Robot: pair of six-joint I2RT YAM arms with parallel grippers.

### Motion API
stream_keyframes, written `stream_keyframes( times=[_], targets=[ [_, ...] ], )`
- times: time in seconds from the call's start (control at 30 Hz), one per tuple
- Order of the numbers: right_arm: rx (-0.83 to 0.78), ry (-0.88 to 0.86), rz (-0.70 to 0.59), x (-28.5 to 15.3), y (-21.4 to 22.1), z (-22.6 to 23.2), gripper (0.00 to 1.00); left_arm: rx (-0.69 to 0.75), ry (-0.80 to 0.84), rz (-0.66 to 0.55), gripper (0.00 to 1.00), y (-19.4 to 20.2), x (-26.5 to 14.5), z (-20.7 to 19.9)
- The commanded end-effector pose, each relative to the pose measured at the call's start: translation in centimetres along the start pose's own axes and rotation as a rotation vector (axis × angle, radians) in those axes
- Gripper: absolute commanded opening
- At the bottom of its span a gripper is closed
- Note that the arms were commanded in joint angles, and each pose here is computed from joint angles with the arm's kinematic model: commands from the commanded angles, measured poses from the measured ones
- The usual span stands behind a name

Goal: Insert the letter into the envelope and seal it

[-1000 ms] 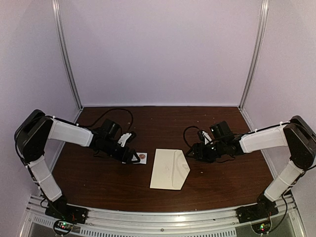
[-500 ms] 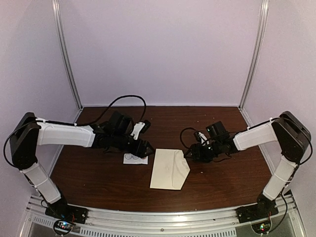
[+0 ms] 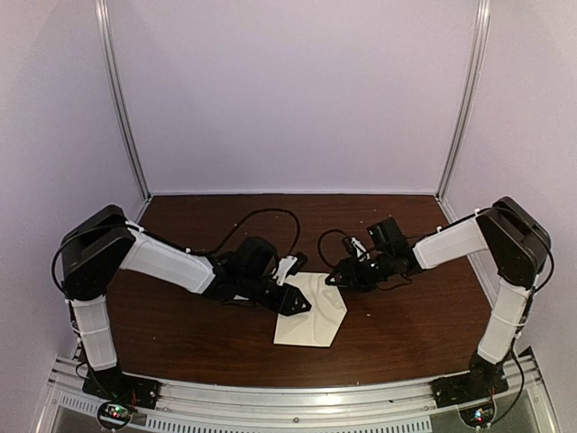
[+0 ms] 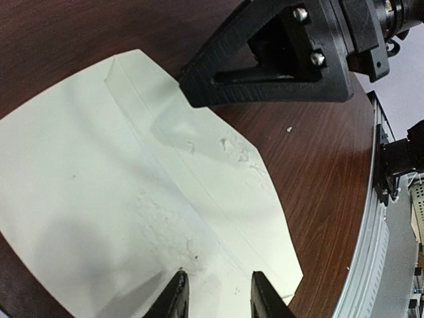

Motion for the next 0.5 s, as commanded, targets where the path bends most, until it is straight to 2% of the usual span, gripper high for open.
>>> stream_keyframes(
  times=[0.0,0.2,0.47],
  targets=[
    [0.007,-0.050,0.056,0.6,0.1,0.2,0.57,0.009,0.073,-0.066,0.33,-0.5,1.8,-0.8],
    [0.004,-0.082,0.067,-0.2,0.4,0.9,0.56,-0.044,-0.028,0.023,0.31,2.1,3.0,0.9],
    [0.016,-0.166,0.105,-1.0,1.1,1.8,0.56,-0.069,-0.039,0.036,0.30,3.0,3.0,1.2]
  ],
)
Point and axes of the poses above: each gripper's point midway between its finger pads, its own x axis out along the fingers, its own z axis along the line the jaws close on, y = z × x, the point moved 9 cm from there along -x, back along the fingers, and after that the axes turned 13 degrees about x, right-handed, at the moved point
